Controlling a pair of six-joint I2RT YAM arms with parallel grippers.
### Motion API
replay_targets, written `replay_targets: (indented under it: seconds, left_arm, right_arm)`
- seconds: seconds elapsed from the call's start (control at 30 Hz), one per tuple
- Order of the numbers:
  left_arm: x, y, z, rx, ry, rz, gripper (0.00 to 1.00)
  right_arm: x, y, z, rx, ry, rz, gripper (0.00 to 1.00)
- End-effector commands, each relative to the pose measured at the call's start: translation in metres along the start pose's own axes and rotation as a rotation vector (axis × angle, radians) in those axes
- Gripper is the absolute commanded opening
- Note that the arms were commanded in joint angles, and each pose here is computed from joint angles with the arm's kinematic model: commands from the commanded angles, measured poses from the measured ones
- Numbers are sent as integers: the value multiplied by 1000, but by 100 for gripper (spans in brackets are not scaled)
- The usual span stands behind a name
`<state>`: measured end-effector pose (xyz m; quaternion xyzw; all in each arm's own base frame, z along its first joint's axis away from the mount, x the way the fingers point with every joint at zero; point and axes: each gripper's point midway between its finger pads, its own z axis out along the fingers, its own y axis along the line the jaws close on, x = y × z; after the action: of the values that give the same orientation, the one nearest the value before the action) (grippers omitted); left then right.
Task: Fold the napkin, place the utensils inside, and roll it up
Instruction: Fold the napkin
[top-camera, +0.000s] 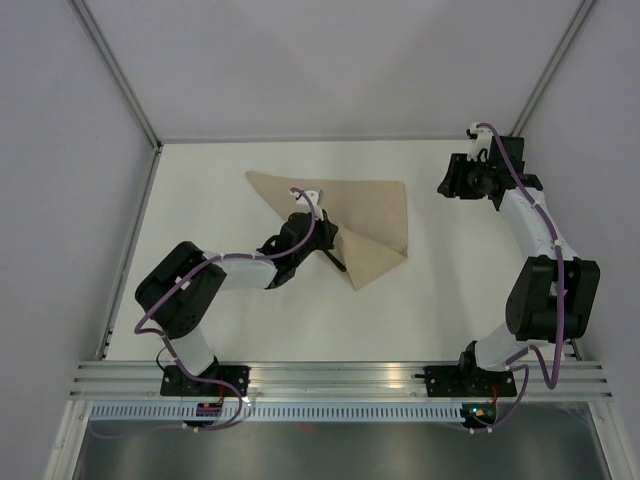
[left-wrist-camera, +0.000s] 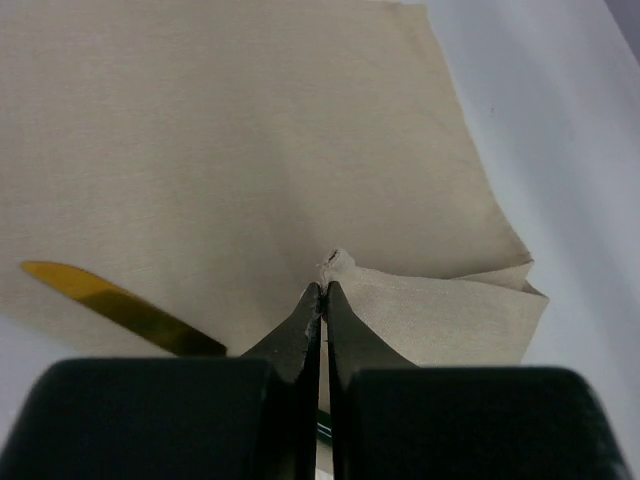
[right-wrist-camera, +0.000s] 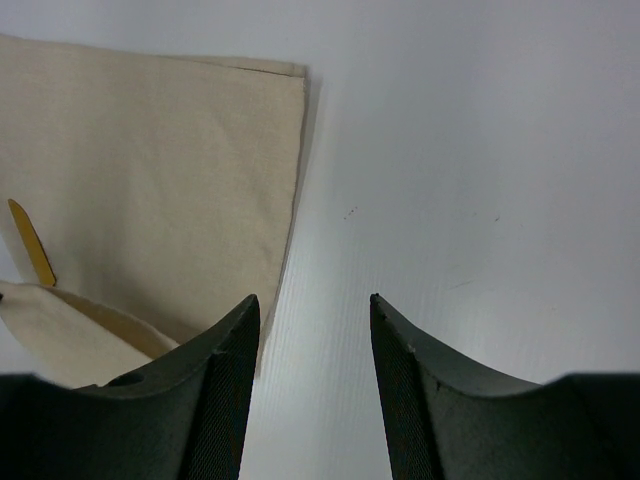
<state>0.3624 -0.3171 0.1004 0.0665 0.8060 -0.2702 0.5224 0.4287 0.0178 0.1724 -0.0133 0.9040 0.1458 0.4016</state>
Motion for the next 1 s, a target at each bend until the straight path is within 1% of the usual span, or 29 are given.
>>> replay_targets:
  seconds: [0.0,0.13,0.3,0.77,0.97]
  left_arm:
    - [-21,7,-4,10,-20,-127,2]
    - [-19,34,1,-52,-2,-180,2]
    - [-15,53,2,-86,9,-216,2]
    - [-14,84,-2,-127,-2,-270,2]
    - [-17,91,-2,-133,-11,-286,2]
  right_arm:
    - [-15,3,-6,-4,-21,-5,54]
    - [-12,6,-5,-4,-11,-9,54]
    - [-10,8,-4,-1,-2,-18,54]
    - [-4,12,1,5,16,-32,54]
    - [-1,13,2,5,22,-38,54]
